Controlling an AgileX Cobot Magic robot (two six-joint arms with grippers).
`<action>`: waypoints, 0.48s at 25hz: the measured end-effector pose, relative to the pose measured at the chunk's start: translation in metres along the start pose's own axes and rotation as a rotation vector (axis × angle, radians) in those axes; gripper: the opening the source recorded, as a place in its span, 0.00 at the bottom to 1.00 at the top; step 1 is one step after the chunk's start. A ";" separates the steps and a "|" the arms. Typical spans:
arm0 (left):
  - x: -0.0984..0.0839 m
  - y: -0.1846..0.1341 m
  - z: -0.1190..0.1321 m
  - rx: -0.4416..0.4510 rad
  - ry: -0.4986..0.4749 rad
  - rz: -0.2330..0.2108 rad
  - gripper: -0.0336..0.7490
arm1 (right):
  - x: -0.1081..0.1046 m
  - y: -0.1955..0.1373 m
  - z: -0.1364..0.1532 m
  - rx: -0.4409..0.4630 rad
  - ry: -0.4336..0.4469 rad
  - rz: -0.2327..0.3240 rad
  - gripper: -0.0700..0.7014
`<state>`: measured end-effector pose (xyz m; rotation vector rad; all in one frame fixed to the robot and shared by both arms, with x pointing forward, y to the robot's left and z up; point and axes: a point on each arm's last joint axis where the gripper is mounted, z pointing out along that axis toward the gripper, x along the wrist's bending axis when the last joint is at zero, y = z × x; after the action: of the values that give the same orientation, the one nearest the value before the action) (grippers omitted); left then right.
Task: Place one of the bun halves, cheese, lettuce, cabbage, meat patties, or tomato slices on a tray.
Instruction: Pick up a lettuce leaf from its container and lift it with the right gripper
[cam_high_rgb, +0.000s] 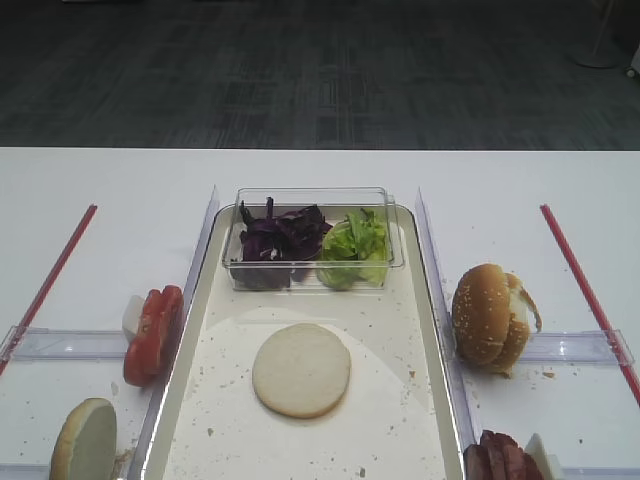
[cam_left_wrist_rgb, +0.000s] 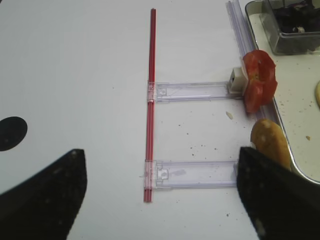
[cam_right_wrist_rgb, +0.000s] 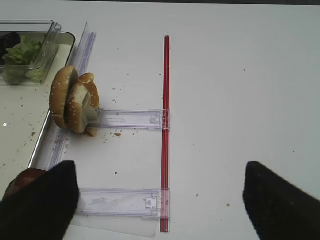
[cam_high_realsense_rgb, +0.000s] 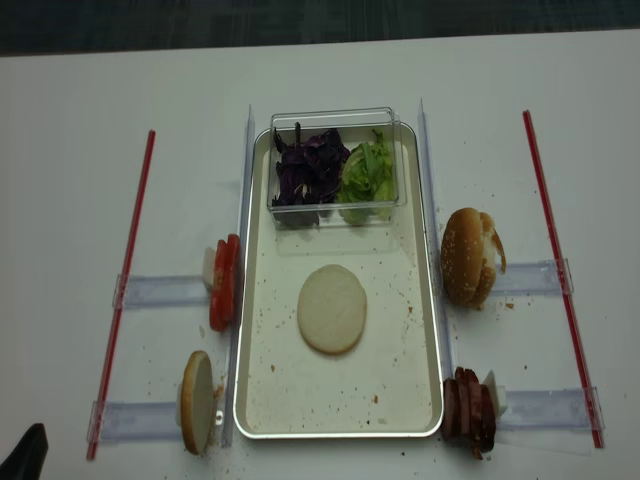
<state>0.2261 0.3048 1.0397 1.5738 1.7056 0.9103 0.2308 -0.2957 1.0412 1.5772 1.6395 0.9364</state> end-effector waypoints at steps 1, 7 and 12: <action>0.000 0.000 0.000 0.000 0.000 0.000 0.76 | 0.000 0.000 0.000 0.000 0.000 0.000 0.97; 0.000 0.000 0.000 0.000 0.000 0.000 0.76 | 0.000 0.000 0.000 0.000 0.000 0.000 0.97; 0.000 0.000 0.000 0.000 0.000 0.000 0.76 | 0.000 0.000 0.000 0.000 0.000 0.000 0.97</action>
<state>0.2261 0.3048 1.0397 1.5738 1.7056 0.9103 0.2308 -0.2957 1.0412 1.5772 1.6395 0.9364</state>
